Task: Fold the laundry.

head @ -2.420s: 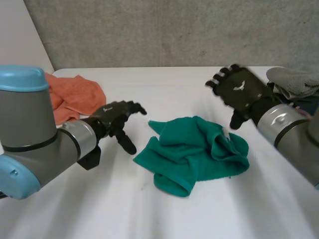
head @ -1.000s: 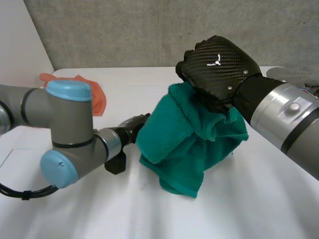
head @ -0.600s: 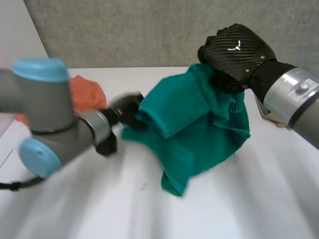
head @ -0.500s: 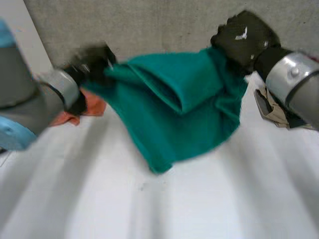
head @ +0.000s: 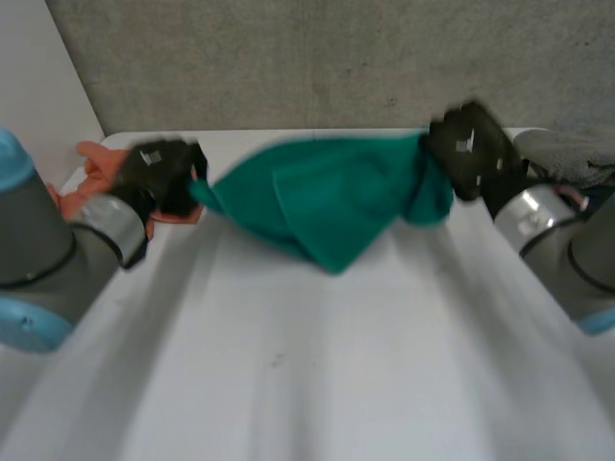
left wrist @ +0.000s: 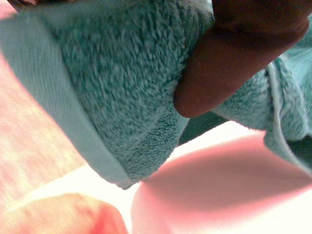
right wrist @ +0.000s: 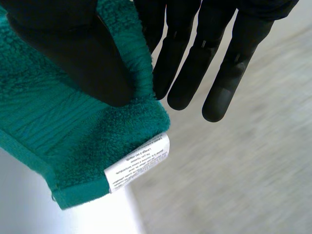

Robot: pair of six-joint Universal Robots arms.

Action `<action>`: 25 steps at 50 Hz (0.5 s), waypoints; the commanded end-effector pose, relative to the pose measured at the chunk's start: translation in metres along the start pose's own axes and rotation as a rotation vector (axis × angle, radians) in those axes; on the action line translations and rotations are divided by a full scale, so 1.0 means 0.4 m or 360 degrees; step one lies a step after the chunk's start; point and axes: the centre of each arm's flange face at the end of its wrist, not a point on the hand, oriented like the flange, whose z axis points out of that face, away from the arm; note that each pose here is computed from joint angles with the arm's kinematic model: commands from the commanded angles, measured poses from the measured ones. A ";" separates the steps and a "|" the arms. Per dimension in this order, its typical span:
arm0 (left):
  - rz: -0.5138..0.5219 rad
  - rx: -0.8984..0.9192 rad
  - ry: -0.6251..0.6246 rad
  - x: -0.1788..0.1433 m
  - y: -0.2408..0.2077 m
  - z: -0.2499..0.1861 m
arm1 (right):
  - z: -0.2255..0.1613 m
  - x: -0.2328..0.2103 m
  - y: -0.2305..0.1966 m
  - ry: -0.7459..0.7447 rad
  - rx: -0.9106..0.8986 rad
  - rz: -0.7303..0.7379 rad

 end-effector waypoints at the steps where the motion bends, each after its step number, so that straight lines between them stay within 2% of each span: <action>1: 0.0043 -0.0200 0.0155 0.053 0.083 -0.041 | -0.064 -0.053 0.069 -0.0202 -0.0453 -0.0043; 7: 0.0034 -0.0176 0.0180 0.062 0.055 -0.074 | -0.076 -0.001 0.028 -0.0147 -0.0738 0.0039; 13: 0.0046 -0.0152 0.0199 0.077 0.035 -0.117 | -0.079 0.033 -0.095 -0.0134 -0.0776 0.0125; 18: 0.0066 -0.0131 0.0227 0.085 0.023 -0.145 | -0.068 -0.049 -0.223 -0.0362 -0.0518 0.0135; 25: 0.0076 -0.0113 0.0247 0.090 0.015 -0.156 | -0.051 -0.227 -0.230 -0.0816 -0.0271 -0.0005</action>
